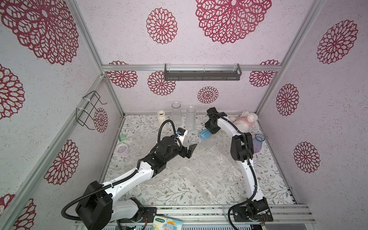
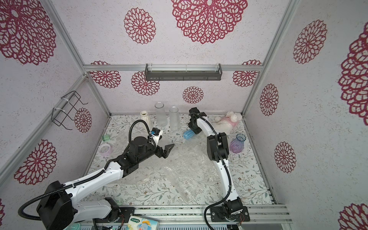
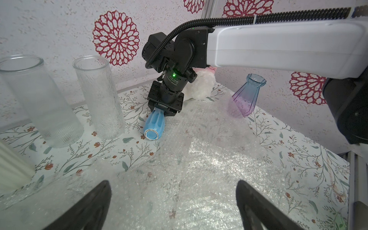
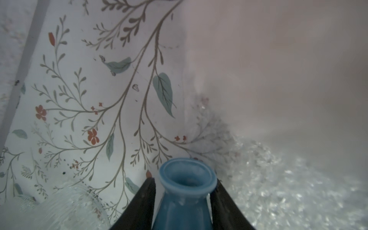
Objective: Unwrap the vase from the bubble wrap
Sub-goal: Adjust the vase at the center of the board.
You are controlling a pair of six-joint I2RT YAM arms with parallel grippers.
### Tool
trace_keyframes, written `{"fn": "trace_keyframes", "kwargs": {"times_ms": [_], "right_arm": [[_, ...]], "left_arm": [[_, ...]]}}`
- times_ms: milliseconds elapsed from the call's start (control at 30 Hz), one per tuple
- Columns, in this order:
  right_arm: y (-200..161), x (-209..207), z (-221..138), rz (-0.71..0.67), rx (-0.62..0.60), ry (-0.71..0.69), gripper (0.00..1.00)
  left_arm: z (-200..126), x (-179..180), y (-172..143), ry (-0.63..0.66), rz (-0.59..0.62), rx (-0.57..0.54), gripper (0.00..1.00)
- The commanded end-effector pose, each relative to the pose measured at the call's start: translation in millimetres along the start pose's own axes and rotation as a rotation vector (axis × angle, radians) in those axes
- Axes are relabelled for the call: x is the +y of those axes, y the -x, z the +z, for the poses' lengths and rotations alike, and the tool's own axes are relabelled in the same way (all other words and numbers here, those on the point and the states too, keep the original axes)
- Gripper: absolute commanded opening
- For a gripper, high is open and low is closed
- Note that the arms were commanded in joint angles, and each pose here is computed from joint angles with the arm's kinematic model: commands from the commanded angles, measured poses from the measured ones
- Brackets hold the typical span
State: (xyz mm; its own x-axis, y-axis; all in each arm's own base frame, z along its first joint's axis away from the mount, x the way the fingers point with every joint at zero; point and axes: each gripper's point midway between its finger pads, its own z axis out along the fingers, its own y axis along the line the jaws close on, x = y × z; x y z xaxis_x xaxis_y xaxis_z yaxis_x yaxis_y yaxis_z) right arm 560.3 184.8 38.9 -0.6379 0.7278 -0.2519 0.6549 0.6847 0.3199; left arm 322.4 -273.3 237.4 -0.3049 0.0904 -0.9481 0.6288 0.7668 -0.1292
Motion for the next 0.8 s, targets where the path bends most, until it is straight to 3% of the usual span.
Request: {"fn": "trace_keyframes", "kwargs": {"times_ms": [0, 133, 233, 433, 567, 767], "right_arm": [[-10, -11, 9, -0.028, 0.033, -0.047, 0.48], [-17, -12, 20, -0.042, 0.060, -0.044, 0.49], [-17, -2, 14, -0.080, 0.053, -0.010, 0.44], [3, 44, -46, -0.214, -0.100, 0.123, 0.31], [6, 64, -88, -0.348, -0.222, 0.149, 0.31], [-10, 65, -115, -0.458, -0.290, 0.135, 0.27]], "left_arm": [[-3, -1, 8, -0.008, -0.015, -0.036, 0.99], [-3, -2, 8, -0.016, -0.018, -0.037, 0.99], [-5, -2, 11, -0.011, -0.016, -0.045, 0.99], [-7, 3, 16, 0.018, -0.023, -0.062, 0.99], [-7, 6, 17, 0.032, -0.033, -0.070, 0.99], [-9, 10, 11, 0.051, -0.052, -0.072, 0.99]]}}
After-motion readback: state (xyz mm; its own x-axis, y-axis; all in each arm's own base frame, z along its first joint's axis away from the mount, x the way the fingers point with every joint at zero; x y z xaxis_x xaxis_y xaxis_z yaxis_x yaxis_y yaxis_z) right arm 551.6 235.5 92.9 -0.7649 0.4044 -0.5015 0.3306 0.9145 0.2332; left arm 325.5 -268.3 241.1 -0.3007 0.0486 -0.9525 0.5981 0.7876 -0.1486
